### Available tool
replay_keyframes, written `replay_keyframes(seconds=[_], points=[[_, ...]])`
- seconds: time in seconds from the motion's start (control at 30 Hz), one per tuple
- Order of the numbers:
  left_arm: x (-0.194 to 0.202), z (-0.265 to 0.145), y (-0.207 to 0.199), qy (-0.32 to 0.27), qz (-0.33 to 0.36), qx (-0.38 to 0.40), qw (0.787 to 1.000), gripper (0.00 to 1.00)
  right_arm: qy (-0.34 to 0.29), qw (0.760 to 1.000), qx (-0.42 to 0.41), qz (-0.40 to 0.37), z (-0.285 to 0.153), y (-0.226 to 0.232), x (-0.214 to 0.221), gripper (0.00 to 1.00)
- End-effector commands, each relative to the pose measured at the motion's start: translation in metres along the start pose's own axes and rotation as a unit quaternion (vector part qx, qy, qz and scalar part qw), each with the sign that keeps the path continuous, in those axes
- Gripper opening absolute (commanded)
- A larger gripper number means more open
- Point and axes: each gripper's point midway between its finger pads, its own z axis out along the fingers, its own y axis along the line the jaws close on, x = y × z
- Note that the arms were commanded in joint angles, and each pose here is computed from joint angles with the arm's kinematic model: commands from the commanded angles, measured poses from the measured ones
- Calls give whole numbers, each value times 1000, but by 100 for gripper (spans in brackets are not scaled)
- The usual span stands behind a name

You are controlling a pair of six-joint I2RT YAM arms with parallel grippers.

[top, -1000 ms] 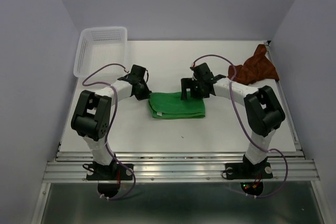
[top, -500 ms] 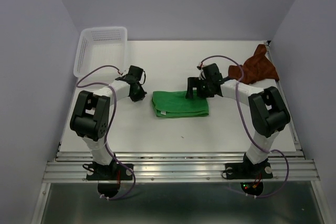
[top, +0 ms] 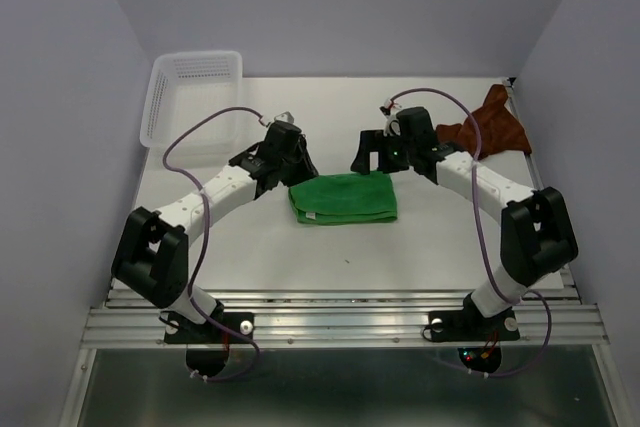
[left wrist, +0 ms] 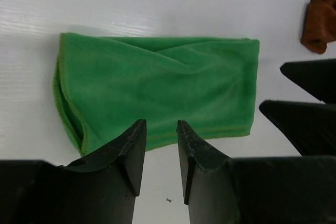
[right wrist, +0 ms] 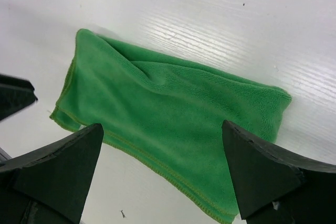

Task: Roll the towels
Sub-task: Fold the towel

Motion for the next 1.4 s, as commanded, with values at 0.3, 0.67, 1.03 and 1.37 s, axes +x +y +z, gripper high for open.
replay_keyframes(seconds=[0.3, 0.67, 1.03, 1.37], points=[[88, 55, 25, 118, 5, -38, 992, 40, 35, 995, 49, 78, 59, -60, 9, 100], [42, 101, 73, 93, 87, -124, 984, 36, 49, 981, 50, 179, 22, -59, 104, 100], [0, 162, -24, 89, 240, 59, 965, 34, 67, 982, 63, 162, 1, 25, 186, 100], [-1, 163, -43, 85, 284, 74, 952, 34, 69, 991, 84, 81, 16, 52, 185, 100]])
